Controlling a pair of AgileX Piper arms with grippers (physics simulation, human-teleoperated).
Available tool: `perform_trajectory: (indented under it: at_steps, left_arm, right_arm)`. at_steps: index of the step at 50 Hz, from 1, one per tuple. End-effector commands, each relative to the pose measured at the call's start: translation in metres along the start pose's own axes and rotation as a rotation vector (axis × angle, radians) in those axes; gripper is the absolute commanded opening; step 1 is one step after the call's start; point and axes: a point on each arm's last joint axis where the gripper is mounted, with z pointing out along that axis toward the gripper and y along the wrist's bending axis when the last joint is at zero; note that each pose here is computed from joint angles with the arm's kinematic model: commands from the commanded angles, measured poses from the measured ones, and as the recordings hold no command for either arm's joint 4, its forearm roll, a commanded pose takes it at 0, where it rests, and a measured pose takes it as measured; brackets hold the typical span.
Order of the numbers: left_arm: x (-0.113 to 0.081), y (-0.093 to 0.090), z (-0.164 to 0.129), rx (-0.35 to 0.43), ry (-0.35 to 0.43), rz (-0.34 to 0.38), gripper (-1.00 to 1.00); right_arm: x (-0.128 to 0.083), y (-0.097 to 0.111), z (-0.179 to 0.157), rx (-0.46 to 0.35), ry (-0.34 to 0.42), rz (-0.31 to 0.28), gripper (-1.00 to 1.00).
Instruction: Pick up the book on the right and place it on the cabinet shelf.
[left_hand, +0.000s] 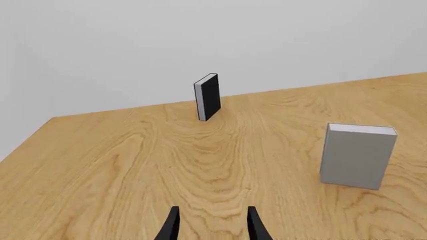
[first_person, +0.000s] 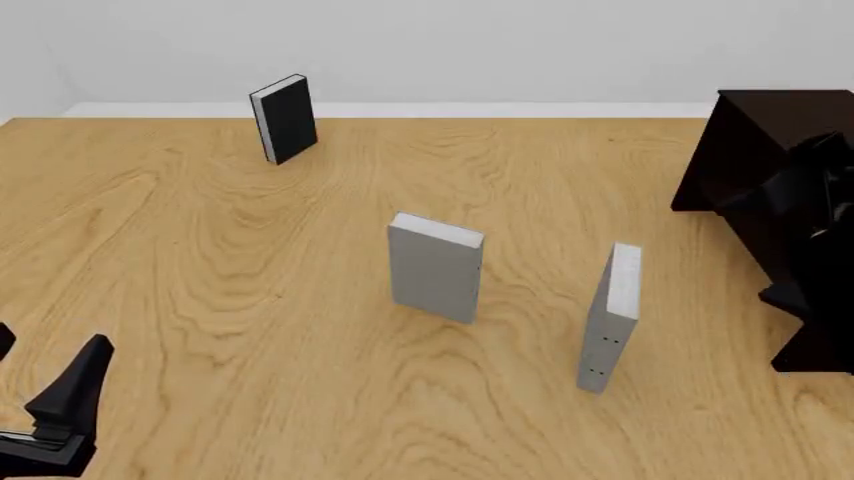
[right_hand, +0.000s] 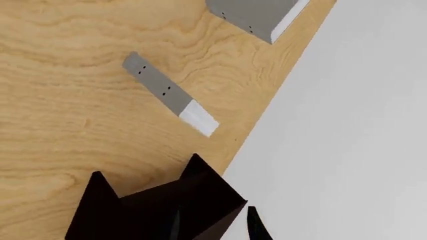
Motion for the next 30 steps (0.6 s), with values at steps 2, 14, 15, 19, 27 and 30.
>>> perform_trajectory:
  at_steps: [2,14,15,19,27,30]
  left_arm:
    - [0.0,0.0,0.0,0.002,0.004,0.003,1.0]
    - [0.0,0.0,0.0,0.001,0.006,0.005,1.0]
    - [0.0,0.0,0.0,-0.001,0.005,0.004,1.0]
    - [0.001,0.0,0.0,0.001,0.008,0.005,1.0]
    - [0.001,0.0,0.0,0.002,0.013,0.027,1.0]
    - [0.001,0.0,0.0,0.005,0.015,0.03,1.0]
  right_arm:
    - [-0.002,0.012,0.009,-0.056,-0.011,-0.11,1.0]
    - [-0.008,0.014,0.027,-0.089,-0.053,-0.165,1.0]
    - [-0.008,0.013,0.028,-0.088,-0.056,-0.168,1.0]
    - [-0.01,0.007,0.036,-0.084,-0.07,-0.182,1.0]
    - [-0.013,0.002,0.048,-0.089,-0.092,-0.201,1.0]
    - [-0.014,0.0,0.051,-0.088,-0.098,-0.207,1.0]
